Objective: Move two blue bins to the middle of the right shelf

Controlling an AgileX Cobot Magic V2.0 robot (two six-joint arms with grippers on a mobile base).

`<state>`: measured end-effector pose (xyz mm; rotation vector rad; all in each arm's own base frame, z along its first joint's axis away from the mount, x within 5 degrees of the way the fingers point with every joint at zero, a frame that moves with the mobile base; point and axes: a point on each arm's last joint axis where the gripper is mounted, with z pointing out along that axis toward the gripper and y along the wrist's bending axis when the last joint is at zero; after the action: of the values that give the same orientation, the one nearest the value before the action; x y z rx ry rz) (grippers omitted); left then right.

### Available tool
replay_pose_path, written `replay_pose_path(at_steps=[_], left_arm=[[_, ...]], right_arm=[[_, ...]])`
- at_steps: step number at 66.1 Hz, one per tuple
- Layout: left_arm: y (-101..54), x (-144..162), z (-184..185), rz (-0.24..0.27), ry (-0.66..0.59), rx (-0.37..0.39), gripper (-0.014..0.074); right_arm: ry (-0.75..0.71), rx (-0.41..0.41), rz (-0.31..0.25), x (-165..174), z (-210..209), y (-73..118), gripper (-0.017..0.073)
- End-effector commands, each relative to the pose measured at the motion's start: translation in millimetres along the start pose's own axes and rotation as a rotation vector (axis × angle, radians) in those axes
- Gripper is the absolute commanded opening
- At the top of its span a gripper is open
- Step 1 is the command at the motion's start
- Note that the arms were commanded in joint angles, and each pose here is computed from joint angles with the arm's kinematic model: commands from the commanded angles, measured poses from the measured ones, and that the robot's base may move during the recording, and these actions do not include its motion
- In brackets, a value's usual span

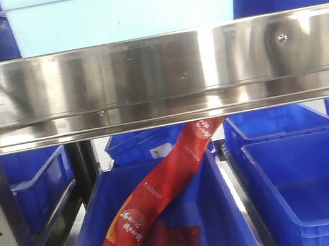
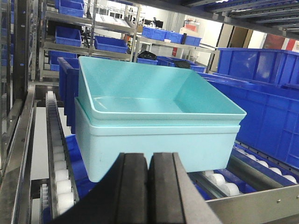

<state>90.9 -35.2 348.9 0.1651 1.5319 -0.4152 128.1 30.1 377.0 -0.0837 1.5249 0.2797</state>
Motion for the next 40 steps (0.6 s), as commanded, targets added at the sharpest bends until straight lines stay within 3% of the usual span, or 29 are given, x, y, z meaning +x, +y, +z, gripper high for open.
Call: replay_pose_path(at_steps=[1,12,22,24,27,34,40], left_arm=[[-0.7,-1,-1,-0.006,-0.022,0.009,-0.0111],[-0.7,-1,-1,-0.006,-0.022,0.009,-0.0111],[-0.7,-1,-1,-0.006,-0.022,0.009,-0.0111],[-0.7,-1,-1,-0.006,-0.022,0.009,-0.0111],[-0.7,-1,-1,-0.006,-0.022,0.009,-0.0111],[-0.8,-2,-1,-0.006,-0.025,0.01,-0.0111],[-0.8,-2,-1,-0.006,-0.025,0.01,-0.0111]], right_arm=[[-0.029,-0.003,-0.019,-2,-1,0.2,-0.0166],[-0.055,0.0,-0.021,-3,-9,-0.5,-0.0166],[-0.125,0.085,-0.014,8,-35,-11.0,-0.0166],[-0.129,0.105,-0.031,15,-40,-13.1,-0.0166],[-0.111,0.141,-0.109,28,-45,-16.9,-0.0166],[-0.075,0.21,-0.198,59,-56,-24.4,-0.0166],[-0.051,0.264,-0.199,84,-62,-30.6,-0.0166]])
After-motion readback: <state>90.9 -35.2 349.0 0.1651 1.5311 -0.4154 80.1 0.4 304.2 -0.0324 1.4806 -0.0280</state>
